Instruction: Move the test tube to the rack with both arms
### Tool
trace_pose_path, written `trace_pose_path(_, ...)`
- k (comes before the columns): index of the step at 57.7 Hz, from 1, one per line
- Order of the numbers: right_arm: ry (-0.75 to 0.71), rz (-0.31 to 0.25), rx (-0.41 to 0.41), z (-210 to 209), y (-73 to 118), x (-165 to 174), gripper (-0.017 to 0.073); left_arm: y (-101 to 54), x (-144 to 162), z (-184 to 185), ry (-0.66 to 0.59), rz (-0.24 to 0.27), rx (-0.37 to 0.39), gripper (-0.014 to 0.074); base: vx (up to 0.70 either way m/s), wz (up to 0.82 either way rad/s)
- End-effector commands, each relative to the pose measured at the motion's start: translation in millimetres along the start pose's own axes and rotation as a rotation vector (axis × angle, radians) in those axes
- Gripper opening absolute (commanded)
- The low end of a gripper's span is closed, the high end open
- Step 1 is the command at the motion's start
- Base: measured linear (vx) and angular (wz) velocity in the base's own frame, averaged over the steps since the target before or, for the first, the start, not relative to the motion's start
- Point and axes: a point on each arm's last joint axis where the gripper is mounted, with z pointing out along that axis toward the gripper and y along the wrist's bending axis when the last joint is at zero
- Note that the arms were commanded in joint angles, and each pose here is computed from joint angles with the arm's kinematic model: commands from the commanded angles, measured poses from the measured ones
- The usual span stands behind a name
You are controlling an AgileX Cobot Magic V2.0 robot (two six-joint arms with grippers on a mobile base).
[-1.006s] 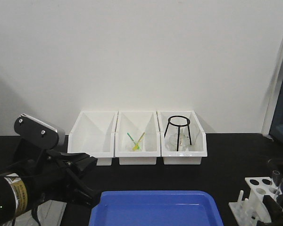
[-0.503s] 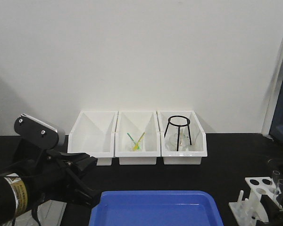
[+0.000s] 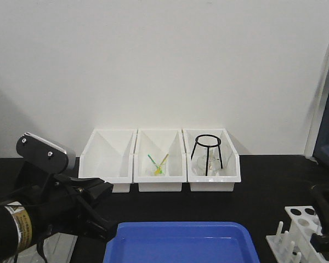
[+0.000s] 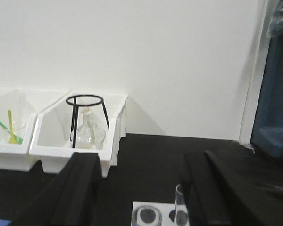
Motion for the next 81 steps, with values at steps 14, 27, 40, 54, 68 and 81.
trace_pose_path(14,-0.079,0.006,0.046,-48.2,6.6,-73.3,-0.0017,-1.4,-15.6,-9.5,-0.061,-0.053,0.018,-0.0007,0.00,0.00)
trace_pose_path(27,-0.057,-0.083,0.032,-88.1,19.4,-95.9,-0.0015,-1.4,-15.3,-9.4,-0.060,-0.041,0.017,-0.0007,0.00,0.00)
trace_pose_path(40,-0.097,-0.105,0.044,-102.7,22.8,-105.0,-0.0013,-1.9,-15.5,-9.4,-0.062,-0.038,0.022,-0.0007,0.00,0.00)
trace_pose_path(54,-0.093,-0.103,0.044,-102.8,22.9,-103.5,-0.0010,-1.4,-14.8,-8.7,-0.057,-0.038,0.016,-0.0006,0.00,0.00)
trace_pose_path(68,-0.093,-0.103,0.044,-102.8,22.9,-103.5,-0.0010,-1.4,-14.8,-8.7,-0.057,-0.038,0.016,-0.0006,0.00,0.00)
trace_pose_path(81,-0.093,-0.103,0.044,-102.8,22.9,-103.5,-0.0010,-1.4,-14.8,-8.7,-0.057,-0.038,0.016,-0.0006,0.00,0.00)
